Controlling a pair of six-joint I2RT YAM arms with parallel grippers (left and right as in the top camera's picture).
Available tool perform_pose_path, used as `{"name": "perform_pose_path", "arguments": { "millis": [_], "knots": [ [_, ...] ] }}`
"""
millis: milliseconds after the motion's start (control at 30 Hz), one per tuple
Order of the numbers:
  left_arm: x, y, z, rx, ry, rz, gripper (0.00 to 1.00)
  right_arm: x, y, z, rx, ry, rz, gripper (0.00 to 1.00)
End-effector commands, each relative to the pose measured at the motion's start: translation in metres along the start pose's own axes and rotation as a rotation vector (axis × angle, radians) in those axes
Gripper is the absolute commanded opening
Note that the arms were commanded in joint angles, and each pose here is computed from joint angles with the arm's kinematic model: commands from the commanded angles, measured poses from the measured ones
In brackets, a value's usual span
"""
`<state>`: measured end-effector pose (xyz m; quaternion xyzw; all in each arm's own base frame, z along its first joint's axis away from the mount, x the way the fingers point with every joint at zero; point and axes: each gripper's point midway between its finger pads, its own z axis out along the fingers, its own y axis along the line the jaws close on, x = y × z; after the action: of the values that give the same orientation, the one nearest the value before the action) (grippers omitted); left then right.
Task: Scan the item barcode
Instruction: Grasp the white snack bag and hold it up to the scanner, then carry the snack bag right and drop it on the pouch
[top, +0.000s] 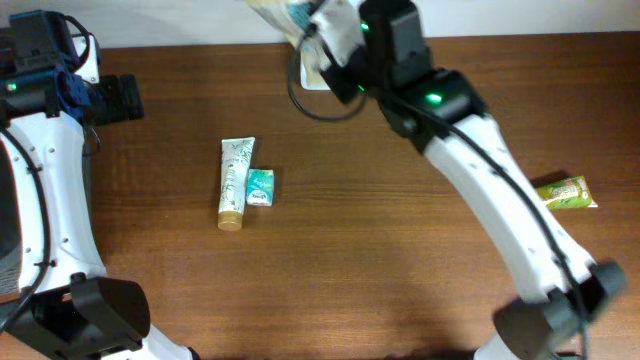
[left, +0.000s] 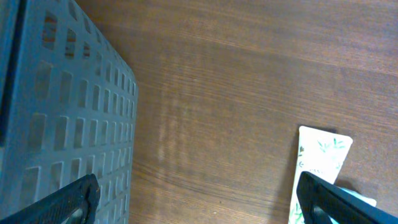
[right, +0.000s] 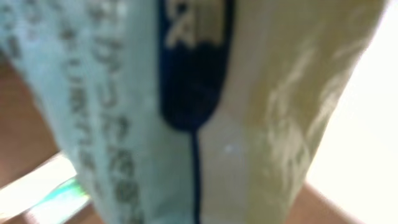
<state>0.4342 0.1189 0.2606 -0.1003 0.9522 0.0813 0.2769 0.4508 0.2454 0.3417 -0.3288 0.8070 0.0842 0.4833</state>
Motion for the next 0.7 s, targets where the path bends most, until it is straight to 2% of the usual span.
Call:
{"name": "perform_pose_path", "arguments": {
  "millis": [0, 67, 200, 233, 267, 333, 367, 467, 567, 667],
  "knots": [
    [0.001, 0.001, 0.002, 0.001, 0.004, 0.012, 0.99, 0.023, 0.031, -0.024, -0.236, 0.113, 0.404, 0.04],
    [0.001, 0.001, 0.002, 0.001, 0.004, 0.012, 0.99, 0.042, 0.031, -0.023, -0.295, 0.196, 0.543, 0.04],
    [0.001, 0.001, 0.002, 0.001, 0.004, 0.012, 0.99, 0.117, -0.031, 0.001, -0.153, 0.373, 0.877, 0.04],
    [0.001, 0.001, 0.002, 0.001, 0.004, 0.012, 0.99, 0.139, -0.050, 0.007, -0.107, 0.401, 0.967, 0.04],
    [0.001, 0.001, 0.002, 0.001, 0.004, 0.012, 0.99, 0.188, -0.083, 0.020, -0.024, 0.449, 1.123, 0.04],
    [0.001, 0.001, 0.002, 0.001, 0.004, 0.012, 0.99, 0.222, -0.102, 0.024, 0.023, 0.475, 1.194, 0.04],
    [0.001, 0.001, 0.002, 0.001, 0.004, 0.012, 0.99, 0.263, -0.124, 0.024, 0.104, 0.499, 1.270, 0.04],
    [0.001, 0.001, 0.002, 0.001, 0.004, 0.012, 0.99, 0.345, -0.171, 0.009, 0.295, 0.477, 1.436, 0.04],
    [0.001, 0.001, 0.002, 0.001, 0.004, 0.012, 0.99, 0.403, -0.216, -0.028, 0.468, 0.433, 1.526, 0.04],
    [0.001, 0.001, 0.002, 0.001, 0.004, 0.012, 0.99, 0.426, -0.234, -0.054, 0.545, 0.435, 1.554, 0.04]
  ]
}}
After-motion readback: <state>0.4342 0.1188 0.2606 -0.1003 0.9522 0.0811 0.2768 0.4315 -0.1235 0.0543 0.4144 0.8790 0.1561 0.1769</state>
